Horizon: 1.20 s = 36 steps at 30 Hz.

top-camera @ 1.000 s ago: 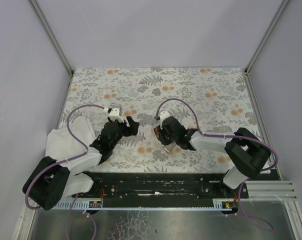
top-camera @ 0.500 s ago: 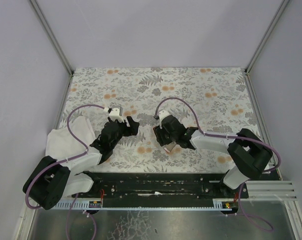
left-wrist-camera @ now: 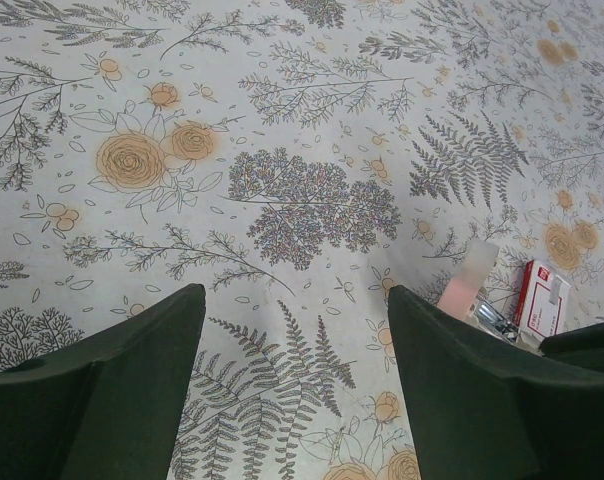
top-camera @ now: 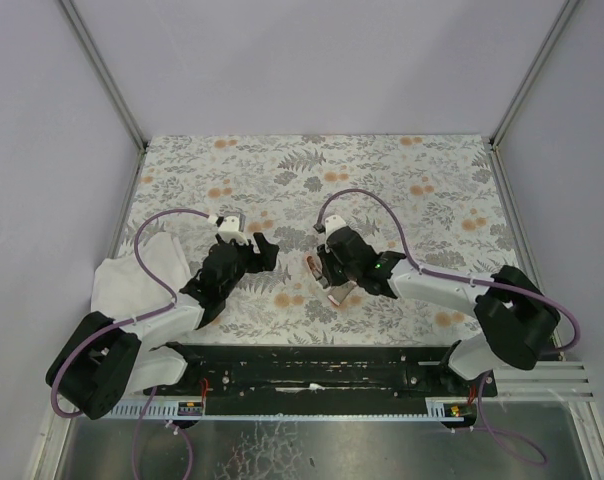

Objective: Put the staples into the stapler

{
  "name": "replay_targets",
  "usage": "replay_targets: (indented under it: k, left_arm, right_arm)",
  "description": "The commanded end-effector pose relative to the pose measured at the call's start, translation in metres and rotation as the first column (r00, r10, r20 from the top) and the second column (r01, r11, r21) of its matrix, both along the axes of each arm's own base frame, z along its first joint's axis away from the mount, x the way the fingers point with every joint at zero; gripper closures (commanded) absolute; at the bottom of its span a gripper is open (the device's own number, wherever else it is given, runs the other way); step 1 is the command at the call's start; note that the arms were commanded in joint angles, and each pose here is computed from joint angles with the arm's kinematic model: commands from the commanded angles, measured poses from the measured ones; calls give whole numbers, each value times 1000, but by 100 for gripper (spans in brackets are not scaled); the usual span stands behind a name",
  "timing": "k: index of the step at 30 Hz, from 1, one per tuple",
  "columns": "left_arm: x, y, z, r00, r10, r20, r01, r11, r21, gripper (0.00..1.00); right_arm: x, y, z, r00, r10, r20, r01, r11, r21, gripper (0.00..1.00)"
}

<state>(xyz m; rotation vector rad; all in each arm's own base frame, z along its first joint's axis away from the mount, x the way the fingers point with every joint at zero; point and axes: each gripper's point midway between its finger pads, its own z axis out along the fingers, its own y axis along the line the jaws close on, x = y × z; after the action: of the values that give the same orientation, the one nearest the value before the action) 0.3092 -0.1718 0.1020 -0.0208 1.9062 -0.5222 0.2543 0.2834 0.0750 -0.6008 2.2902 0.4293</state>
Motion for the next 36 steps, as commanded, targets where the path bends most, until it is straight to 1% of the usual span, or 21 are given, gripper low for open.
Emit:
replay_targets:
  k: [1, 12, 20, 25, 30, 34, 36]
  left_arm:
    - [7, -4, 15, 999, -4, 43, 4, 1000, -16, 27]
    - [7, -5, 16, 999, -6, 42, 6, 1000, -16, 27]
    - [8, -6, 14, 999, -8, 35, 8, 1000, -14, 27]
    - [8, -7, 13, 999, -9, 31, 10, 1000, -14, 27]
    - [8, -7, 13, 1000, -9, 30, 10, 1000, -14, 27]
    - [8, -6, 13, 999, -6, 32, 7, 1000, -15, 27]
    - [8, -5, 13, 999, -4, 34, 5, 1000, -13, 27]
  right_arm:
    - [5, 17, -2, 1000, 1, -18, 0, 1000, 29, 76]
    - [14, 25, -21, 999, -8, -35, 8, 1000, -3, 86]
    - [12, 23, -30, 999, -6, -49, 5, 1000, -18, 93]
    - [10, 20, -34, 999, -7, -54, 5, 1000, -31, 93]
    - [11, 21, -26, 999, 5, -40, -6, 1000, -29, 92]
    - [13, 19, -15, 1000, 6, -24, -6, 999, -38, 87]
    - [13, 15, -3, 1000, -2, -6, 1, 999, -35, 83]
